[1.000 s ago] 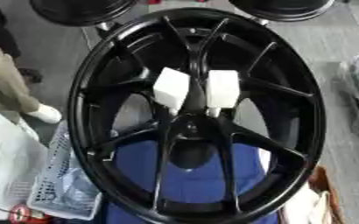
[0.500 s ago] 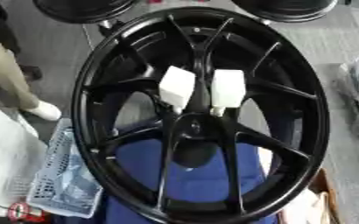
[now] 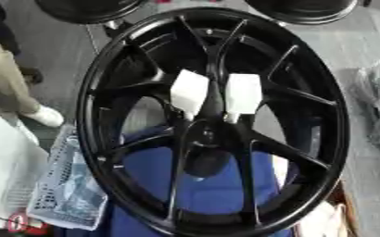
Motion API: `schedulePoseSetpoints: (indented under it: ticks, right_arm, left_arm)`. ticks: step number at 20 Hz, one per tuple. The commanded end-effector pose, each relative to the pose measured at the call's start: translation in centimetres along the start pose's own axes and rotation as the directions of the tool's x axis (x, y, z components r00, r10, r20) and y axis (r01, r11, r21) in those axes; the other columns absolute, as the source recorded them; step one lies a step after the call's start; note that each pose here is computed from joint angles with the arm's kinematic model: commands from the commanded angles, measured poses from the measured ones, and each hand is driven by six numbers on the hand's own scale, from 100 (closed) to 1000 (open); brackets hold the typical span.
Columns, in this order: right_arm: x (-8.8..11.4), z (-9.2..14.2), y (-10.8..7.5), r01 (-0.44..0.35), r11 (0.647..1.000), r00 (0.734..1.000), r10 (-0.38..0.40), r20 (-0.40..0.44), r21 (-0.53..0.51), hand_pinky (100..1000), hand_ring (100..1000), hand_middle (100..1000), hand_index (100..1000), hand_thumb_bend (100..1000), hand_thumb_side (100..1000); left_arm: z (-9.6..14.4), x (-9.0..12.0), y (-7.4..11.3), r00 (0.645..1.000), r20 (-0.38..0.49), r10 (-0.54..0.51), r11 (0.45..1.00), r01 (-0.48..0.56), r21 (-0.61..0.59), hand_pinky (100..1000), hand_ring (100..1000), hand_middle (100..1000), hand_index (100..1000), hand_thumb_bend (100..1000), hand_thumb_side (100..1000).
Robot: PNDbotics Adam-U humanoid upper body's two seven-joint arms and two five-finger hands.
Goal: Pull the pin out of the wheel hub.
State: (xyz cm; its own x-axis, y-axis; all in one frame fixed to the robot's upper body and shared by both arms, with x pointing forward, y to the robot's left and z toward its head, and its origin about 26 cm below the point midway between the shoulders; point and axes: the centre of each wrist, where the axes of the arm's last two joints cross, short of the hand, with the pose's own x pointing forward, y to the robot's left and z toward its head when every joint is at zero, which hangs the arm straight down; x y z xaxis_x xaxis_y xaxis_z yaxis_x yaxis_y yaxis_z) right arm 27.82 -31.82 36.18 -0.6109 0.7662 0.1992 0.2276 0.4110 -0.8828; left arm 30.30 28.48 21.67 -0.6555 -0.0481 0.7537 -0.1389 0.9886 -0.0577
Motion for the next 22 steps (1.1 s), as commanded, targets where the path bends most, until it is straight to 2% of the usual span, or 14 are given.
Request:
schedulePoseSetpoints:
  ticks: [1, 6, 10, 14, 22]
  right_arm:
    - [1.2, -0.3, -1.7, -0.116, 0.989, 0.993, 0.113, 0.041, 0.093, 809, 816, 792, 837, 150, 380]
    - [1.9, -0.7, -2.1, -0.212, 0.951, 0.976, 0.196, 0.092, 0.225, 823, 833, 801, 848, 186, 392]
    - [2.5, -1.2, -2.1, -0.261, 0.909, 0.965, 0.233, 0.124, 0.324, 830, 841, 805, 852, 214, 405]
    - [3.3, -1.8, -2.0, -0.290, 0.869, 0.955, 0.241, 0.171, 0.401, 836, 847, 808, 853, 231, 412]
    - [5.0, -3.3, -1.4, -0.331, 0.809, 0.937, 0.221, 0.270, 0.486, 837, 850, 810, 854, 271, 422]
  left_arm:
    - [-0.2, 0.8, 0.2, 0.999, 0.027, -0.025, 0.999, 0.026, -0.023, 831, 683, 653, 720, 182, 605]
    - [-0.1, 0.8, 0.2, 0.999, 0.016, -0.029, 0.999, 0.029, -0.032, 831, 683, 653, 720, 178, 608]
    - [-0.2, 0.8, 0.1, 0.999, 0.014, -0.030, 0.999, 0.030, -0.040, 831, 683, 653, 720, 177, 611]
    - [-0.2, 0.8, 0.1, 0.999, 0.012, -0.031, 0.998, 0.031, -0.047, 832, 684, 654, 721, 175, 612]
    - [-0.1, 0.8, 0.1, 0.999, 0.009, -0.033, 0.998, 0.033, -0.053, 832, 684, 654, 721, 172, 616]
